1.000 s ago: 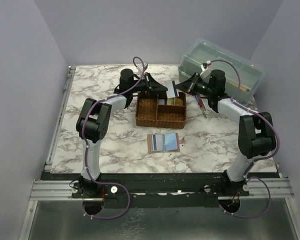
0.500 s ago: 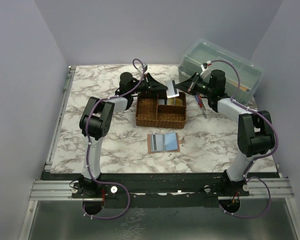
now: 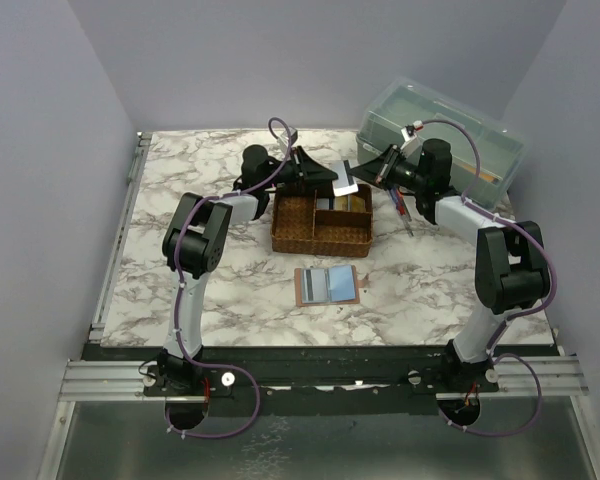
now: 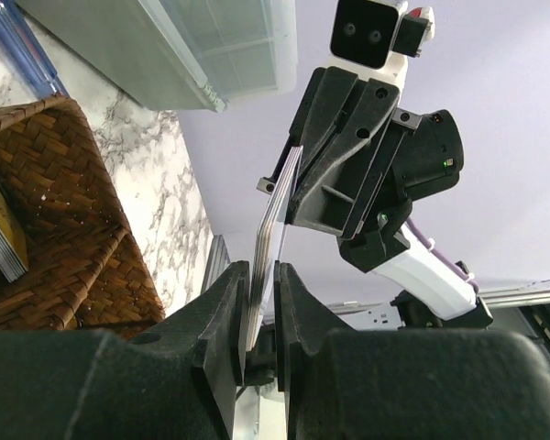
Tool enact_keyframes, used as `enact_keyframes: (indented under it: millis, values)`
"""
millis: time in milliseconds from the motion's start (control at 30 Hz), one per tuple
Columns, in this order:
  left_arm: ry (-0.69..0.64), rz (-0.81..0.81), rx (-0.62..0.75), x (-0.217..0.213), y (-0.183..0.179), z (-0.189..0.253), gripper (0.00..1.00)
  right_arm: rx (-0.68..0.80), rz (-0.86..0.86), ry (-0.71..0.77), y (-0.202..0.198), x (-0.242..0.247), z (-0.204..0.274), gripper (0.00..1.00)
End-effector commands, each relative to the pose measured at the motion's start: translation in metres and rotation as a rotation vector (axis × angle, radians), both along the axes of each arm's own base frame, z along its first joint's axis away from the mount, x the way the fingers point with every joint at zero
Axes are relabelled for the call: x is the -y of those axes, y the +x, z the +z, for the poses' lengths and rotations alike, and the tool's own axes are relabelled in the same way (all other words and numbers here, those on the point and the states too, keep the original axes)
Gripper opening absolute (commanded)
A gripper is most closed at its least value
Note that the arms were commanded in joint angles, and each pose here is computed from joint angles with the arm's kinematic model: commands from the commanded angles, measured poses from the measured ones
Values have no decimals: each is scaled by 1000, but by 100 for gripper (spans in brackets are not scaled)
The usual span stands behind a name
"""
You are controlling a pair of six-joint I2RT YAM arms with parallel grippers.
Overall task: Put the credit cards into the card holder
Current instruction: Pick up the credit card from the storage box, then place the credit card in the storage box.
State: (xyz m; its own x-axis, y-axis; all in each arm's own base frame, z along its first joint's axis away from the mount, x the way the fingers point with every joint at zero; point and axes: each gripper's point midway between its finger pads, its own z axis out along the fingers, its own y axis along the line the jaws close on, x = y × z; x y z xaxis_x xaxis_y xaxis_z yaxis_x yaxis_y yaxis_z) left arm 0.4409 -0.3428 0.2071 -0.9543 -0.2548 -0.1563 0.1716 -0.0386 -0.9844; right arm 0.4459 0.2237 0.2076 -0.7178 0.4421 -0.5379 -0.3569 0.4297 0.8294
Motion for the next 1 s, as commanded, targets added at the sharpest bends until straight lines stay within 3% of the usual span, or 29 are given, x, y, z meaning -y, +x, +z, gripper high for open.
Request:
enact_keyframes:
  millis: [0,67,200,333,433,700,967]
  values:
    - [-37,-28,88,9,-3,20,23,-10,46,9,-2,-7,-2,0]
    - [-39,-30,94,10,-3,23,21,-7,47,9,-3,-7,-1,0]
    - [-38,-34,104,8,-4,24,4,-18,44,-24,-5,-4,-4,3]
    - [-29,-41,105,1,-6,22,0,-52,50,-69,-12,5,-7,36]
    - [-21,-42,111,-4,-7,19,0,-67,91,-84,-21,7,-6,49]
    - [-5,-25,98,-5,-4,11,0,-41,73,-173,-32,16,0,60]
    - [17,-10,85,-4,-1,5,0,-49,90,-219,-36,13,-2,59]
